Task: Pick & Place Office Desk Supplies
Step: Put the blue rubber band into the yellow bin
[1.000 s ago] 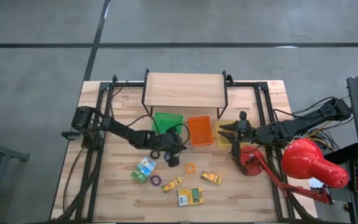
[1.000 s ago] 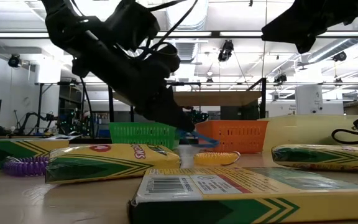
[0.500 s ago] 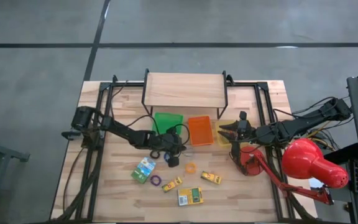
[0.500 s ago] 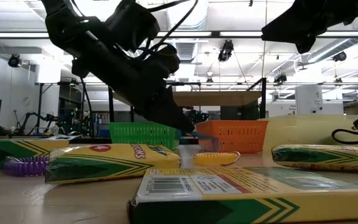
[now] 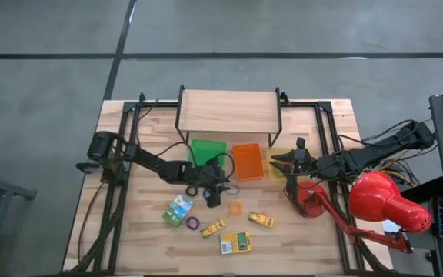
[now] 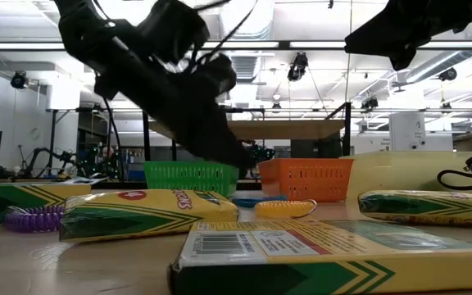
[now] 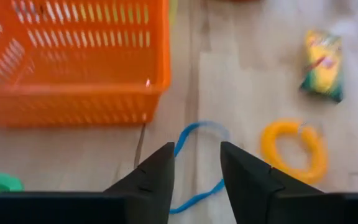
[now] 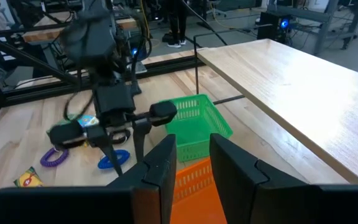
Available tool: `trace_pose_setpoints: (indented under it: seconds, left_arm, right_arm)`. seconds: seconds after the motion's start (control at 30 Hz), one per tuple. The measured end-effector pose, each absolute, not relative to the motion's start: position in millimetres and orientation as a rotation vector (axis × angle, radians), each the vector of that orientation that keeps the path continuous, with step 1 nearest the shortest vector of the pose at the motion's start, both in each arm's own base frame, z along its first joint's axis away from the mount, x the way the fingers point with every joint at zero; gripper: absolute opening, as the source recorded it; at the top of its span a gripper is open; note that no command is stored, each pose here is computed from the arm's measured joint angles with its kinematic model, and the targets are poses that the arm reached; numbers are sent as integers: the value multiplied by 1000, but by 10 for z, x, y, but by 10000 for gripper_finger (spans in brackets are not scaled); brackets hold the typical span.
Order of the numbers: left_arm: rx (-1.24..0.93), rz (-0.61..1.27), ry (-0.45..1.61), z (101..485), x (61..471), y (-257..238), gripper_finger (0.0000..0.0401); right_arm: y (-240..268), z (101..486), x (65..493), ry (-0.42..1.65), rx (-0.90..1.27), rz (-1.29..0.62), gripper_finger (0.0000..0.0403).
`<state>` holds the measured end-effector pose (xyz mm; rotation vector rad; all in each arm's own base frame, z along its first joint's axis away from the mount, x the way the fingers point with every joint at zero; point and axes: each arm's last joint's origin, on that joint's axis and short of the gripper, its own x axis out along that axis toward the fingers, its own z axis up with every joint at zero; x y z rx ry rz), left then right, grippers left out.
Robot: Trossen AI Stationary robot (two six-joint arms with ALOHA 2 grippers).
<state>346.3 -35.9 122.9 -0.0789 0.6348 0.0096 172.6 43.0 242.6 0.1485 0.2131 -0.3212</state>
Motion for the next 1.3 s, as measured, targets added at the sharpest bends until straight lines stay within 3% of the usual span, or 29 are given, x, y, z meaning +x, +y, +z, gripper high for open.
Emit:
trace_pose_setpoints:
  seconds: [0.27, 0.43, 0.6, 0.97, 1.3]
  left_arm:
    - [-44, -28, 533, 1907, 3251, -350, 141]
    - [58, -79, 416, 2410, 2910, -378, 141]
    - [126, -103, 281, 2680, 2461, -349, 140]
    - [100, -107, 251, 2579, 1600, -225, 142]
    - [66, -113, 123, 2310, 1162, -164, 142]
  right_arm:
    - [431, 2425, 1726, 214, 148, -321, 103]
    - [430, 2425, 1727, 214, 148, -321, 96]
    - [430, 2425, 1727, 214, 148, -321, 88]
    - [430, 2425, 1726, 214, 148, -321, 86]
    - [430, 2425, 1726, 214, 148, -321, 92]
